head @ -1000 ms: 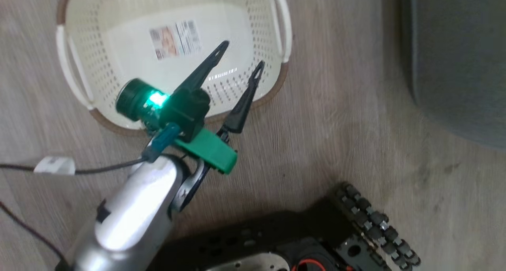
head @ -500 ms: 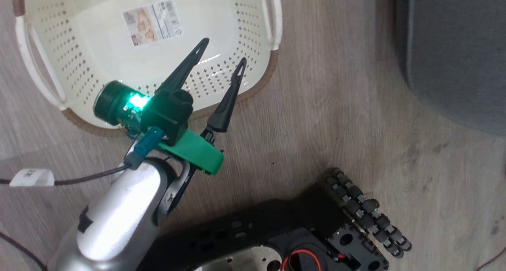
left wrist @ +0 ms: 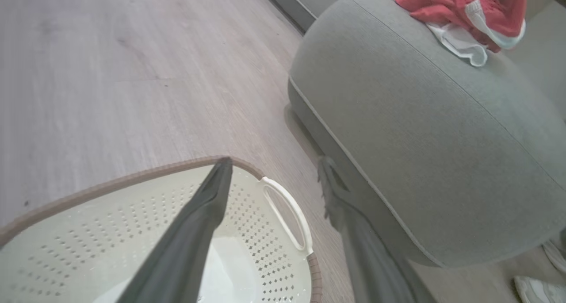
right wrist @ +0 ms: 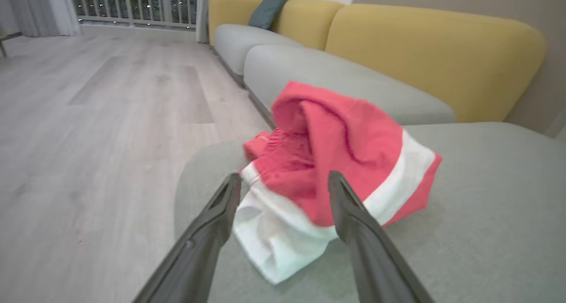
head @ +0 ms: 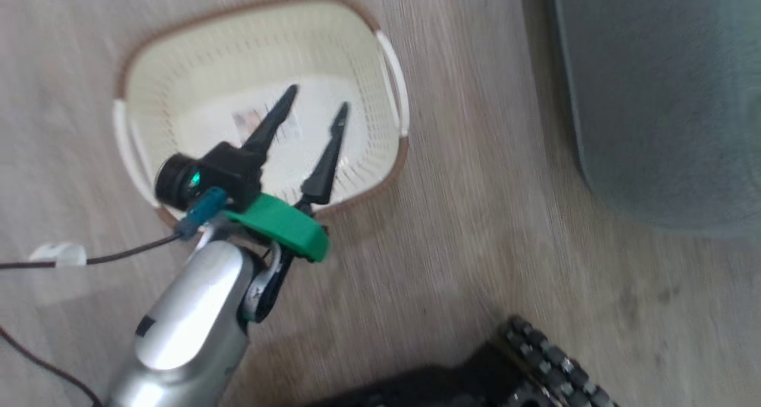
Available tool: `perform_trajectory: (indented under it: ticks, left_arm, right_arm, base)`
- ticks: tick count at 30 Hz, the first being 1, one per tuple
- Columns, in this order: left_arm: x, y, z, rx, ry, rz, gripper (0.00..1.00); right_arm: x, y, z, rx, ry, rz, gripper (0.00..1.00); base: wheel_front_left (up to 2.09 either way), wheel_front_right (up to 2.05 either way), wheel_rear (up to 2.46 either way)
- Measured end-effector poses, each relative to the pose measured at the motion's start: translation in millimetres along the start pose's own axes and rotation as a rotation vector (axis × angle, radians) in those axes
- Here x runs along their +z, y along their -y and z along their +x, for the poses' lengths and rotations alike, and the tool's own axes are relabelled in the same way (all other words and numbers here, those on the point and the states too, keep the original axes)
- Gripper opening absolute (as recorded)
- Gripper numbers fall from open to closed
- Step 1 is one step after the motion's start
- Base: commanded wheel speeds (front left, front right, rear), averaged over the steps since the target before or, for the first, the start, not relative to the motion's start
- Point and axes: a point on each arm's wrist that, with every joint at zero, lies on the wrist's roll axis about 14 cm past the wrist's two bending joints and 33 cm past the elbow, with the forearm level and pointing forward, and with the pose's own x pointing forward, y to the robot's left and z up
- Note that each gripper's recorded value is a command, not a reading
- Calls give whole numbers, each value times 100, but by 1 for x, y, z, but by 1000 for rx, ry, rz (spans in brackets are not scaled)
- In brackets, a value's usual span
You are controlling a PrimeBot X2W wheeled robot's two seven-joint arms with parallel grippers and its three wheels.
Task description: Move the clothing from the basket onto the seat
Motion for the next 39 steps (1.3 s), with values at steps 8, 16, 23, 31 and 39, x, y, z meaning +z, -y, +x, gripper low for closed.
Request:
perform_trajectory:
  ticks: [8,16,23,31,39]
  left_arm:
    - [51,-26,-54,195,60,61,100]
    - [104,-62,-138,430,180,136,100]
    - [119,-75,-198,555,241,151,100]
    - [127,-80,-260,663,310,166,100]
    - [134,-80,-272,683,341,176,100]
  right_arm:
    - [18,-53,-84,184,1,72,100]
    - [22,-104,-156,321,-25,183,100]
    - [31,-130,-189,389,-16,218,100]
    - [26,-142,-232,457,-40,199,100]
    - [31,-161,-242,518,-32,201,100]
  base:
    - [0,0,0]
    - [0,0,0]
    - [0,0,0]
    - [0,0,0]
    - [0,0,0]
